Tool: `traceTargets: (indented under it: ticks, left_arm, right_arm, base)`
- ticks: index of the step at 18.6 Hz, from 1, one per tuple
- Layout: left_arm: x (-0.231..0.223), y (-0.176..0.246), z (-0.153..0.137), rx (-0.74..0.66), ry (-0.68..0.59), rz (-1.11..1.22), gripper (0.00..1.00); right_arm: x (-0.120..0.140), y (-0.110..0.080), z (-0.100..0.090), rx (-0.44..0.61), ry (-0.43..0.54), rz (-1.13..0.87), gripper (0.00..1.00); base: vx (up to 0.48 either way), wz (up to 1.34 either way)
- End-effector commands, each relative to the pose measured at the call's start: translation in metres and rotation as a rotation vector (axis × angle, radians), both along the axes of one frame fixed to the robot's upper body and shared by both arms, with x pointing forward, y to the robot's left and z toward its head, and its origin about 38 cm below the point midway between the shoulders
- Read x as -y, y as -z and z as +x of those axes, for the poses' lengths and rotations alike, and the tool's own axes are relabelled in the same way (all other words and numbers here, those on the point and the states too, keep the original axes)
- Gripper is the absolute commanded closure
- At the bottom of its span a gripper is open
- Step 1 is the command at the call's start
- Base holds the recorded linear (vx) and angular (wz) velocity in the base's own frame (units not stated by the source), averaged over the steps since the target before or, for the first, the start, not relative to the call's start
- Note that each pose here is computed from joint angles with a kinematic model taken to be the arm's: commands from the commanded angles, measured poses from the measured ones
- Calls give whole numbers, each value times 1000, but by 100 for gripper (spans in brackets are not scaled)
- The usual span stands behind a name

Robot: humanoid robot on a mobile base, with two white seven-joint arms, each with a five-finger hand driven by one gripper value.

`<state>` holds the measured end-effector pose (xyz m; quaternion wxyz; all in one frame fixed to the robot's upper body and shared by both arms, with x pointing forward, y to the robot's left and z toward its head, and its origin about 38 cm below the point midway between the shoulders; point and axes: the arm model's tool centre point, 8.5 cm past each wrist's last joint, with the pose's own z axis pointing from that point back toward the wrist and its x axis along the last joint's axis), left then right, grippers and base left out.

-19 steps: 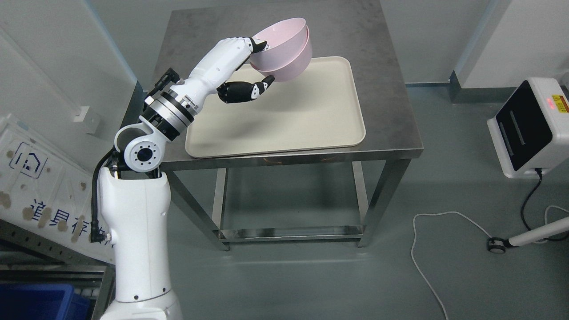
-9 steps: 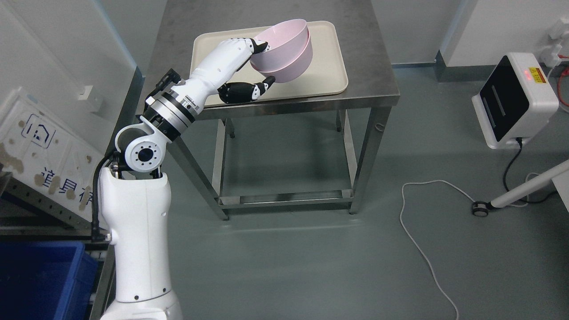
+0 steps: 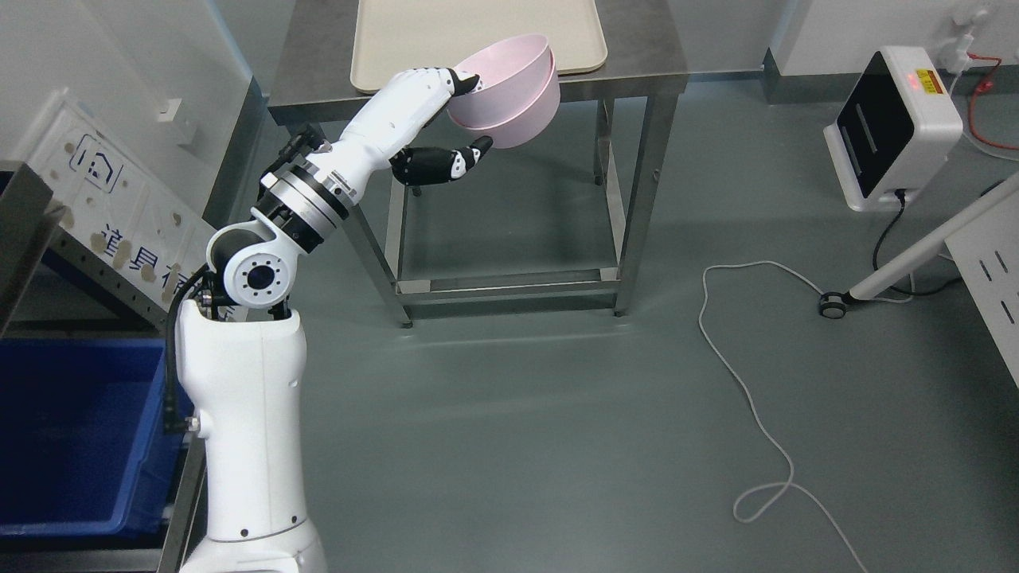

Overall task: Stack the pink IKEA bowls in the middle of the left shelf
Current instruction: 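Hold the stacked bowls raised while the robot turns toward the blue bins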

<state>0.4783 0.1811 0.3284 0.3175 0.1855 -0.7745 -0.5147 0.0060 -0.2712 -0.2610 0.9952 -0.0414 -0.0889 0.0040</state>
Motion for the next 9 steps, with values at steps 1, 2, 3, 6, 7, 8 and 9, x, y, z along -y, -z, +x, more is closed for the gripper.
traceTargets:
  ticks: [1,2,3,6,7,8,9]
  left_arm:
    - [-6,-1,0,5,-11,12,98]
    - [-6,-2,0,6,-11,12,98]
    - [-6,-2,1,7,-10,11,98]
    - [-7,-7,1,19,-10,-1,98]
    - [-6,-12,1,30,-3,-10,98]
    - [-6,-15,1,36,-1,-15,98]
    - [-7,-18,1,41,0,-18,98]
  right_arm:
    - [11,-1,0,0,2,-17,0]
    - [11,-1,0,0,2,-17,0]
    - [11,-1,0,0,2,-17,0]
    - [11,-1,0,0,2,-17,0]
    - [11,-1,0,0,2,-17,0]
    - [11,-1,0,0,2,-17,0]
    - [11,-1,0,0,2,-17,0]
  base:
    - [-370,-1]
    - [-421,38]
    - [-421,38]
    - [-367,49]
    - [-339,51]
    - [-386,118]
    - [-386,118]
